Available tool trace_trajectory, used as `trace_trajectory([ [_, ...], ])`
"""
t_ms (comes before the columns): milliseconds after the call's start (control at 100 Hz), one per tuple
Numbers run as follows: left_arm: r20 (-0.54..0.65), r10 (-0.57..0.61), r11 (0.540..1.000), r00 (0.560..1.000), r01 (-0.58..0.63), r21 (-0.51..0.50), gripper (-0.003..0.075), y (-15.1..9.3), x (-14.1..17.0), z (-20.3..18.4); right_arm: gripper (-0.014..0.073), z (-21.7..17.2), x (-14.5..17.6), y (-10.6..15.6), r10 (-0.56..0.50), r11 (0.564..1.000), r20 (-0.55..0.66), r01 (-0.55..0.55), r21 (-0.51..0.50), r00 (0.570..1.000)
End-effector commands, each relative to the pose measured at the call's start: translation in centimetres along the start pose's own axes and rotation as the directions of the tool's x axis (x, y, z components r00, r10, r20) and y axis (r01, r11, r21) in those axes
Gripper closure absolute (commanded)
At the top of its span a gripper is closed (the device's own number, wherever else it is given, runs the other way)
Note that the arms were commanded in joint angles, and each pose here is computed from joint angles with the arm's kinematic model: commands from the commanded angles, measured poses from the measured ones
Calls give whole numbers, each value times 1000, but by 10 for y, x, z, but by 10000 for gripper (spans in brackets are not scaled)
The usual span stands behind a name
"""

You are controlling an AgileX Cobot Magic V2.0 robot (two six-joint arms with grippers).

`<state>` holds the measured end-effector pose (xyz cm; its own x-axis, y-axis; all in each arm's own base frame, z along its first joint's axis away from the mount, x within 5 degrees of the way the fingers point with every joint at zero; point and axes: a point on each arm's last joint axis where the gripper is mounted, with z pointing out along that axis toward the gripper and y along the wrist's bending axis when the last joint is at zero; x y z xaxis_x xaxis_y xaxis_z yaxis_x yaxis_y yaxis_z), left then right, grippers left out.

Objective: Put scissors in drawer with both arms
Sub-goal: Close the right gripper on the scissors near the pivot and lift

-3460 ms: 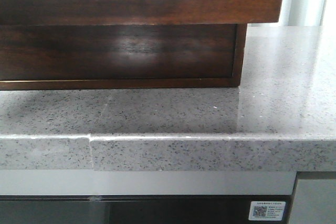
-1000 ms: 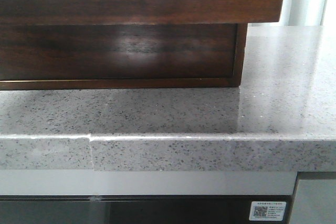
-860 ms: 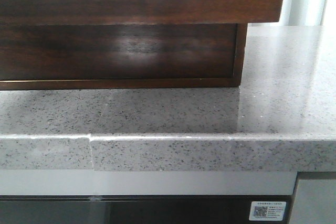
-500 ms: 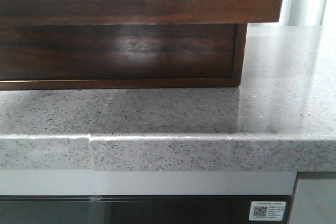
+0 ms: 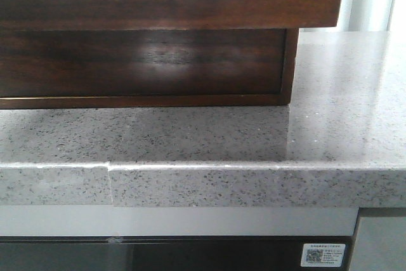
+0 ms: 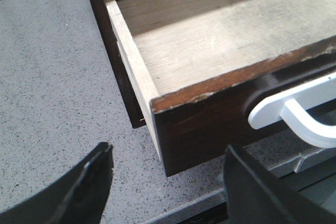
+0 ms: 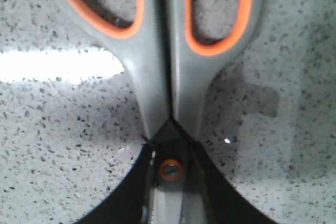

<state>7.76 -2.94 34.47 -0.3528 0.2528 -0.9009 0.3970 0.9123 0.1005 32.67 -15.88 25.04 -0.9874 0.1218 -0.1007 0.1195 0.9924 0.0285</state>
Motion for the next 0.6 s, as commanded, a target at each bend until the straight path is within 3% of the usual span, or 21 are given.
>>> trace_trajectory([
  [0, 99, -16, 1000, 995, 17, -12, 300, 2, -16, -5, 629, -31, 3, 7, -11, 1000, 76, 11, 1, 997],
  [330, 99, -16, 1000, 995, 17, -12, 300, 2, -16, -5, 629, -114, 13, 43, -110, 993, 291, 94, 71, 950],
  [450, 99, -16, 1000, 995, 17, -12, 300, 2, -16, -5, 629, -160, 25, 69, -185, 982, 421, 151, 115, 888],
  [590, 101, -16, 1000, 995, 17, -13, 300, 2, -16, -5, 628, -217, 49, 106, -302, 953, 570, 246, 175, 764],
])
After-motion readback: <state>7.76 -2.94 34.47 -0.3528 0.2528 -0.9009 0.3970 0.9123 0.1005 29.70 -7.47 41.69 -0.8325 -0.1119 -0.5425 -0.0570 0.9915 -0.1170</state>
